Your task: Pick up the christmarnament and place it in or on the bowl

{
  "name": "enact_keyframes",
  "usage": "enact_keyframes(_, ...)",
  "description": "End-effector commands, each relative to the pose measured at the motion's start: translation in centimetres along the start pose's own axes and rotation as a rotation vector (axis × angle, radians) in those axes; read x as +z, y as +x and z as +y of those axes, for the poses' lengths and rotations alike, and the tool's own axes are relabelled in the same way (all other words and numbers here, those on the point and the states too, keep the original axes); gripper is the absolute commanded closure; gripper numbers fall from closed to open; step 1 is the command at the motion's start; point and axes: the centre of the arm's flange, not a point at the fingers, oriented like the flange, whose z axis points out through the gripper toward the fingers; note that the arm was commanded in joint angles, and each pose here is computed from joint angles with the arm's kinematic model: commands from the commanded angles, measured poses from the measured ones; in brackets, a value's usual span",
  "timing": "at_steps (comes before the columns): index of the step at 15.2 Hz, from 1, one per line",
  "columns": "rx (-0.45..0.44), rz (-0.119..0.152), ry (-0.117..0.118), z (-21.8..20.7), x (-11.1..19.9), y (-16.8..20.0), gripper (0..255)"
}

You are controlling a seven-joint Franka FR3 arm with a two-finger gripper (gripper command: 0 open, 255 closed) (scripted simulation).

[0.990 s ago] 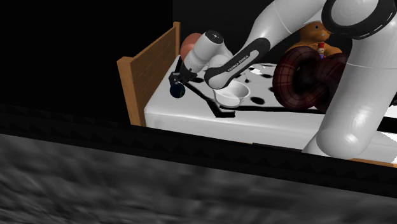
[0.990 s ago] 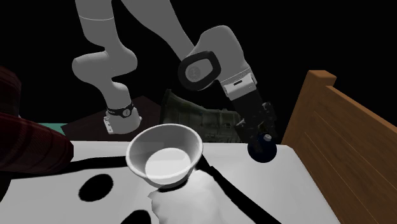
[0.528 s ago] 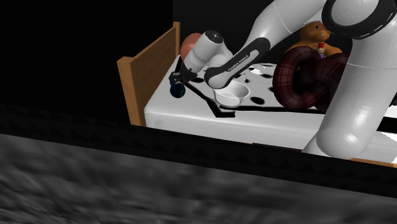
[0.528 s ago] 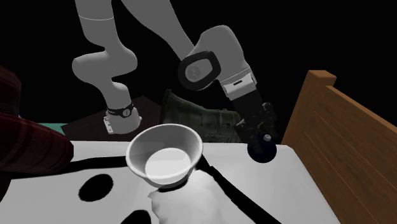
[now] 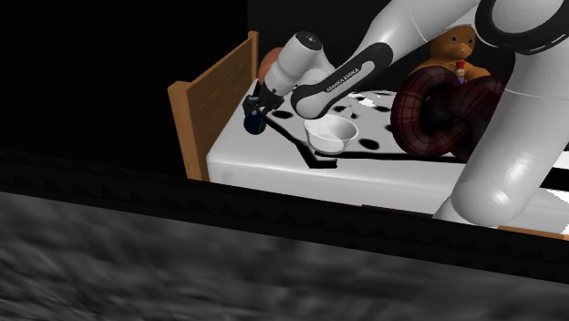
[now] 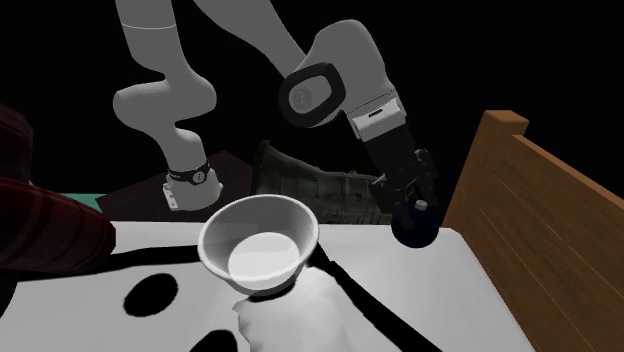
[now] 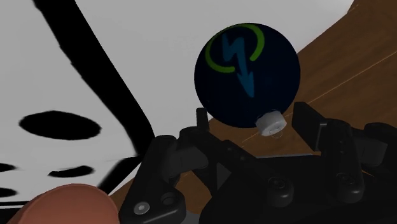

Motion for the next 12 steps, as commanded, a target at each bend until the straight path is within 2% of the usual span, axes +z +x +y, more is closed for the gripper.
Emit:
enact_keyframes(1,0.000,0.000,0.000,-0.2,-1.0,0.7,255)
enact_keyframes(12,0.000,0.000,0.000,-1.0,-5.7,3.9,255)
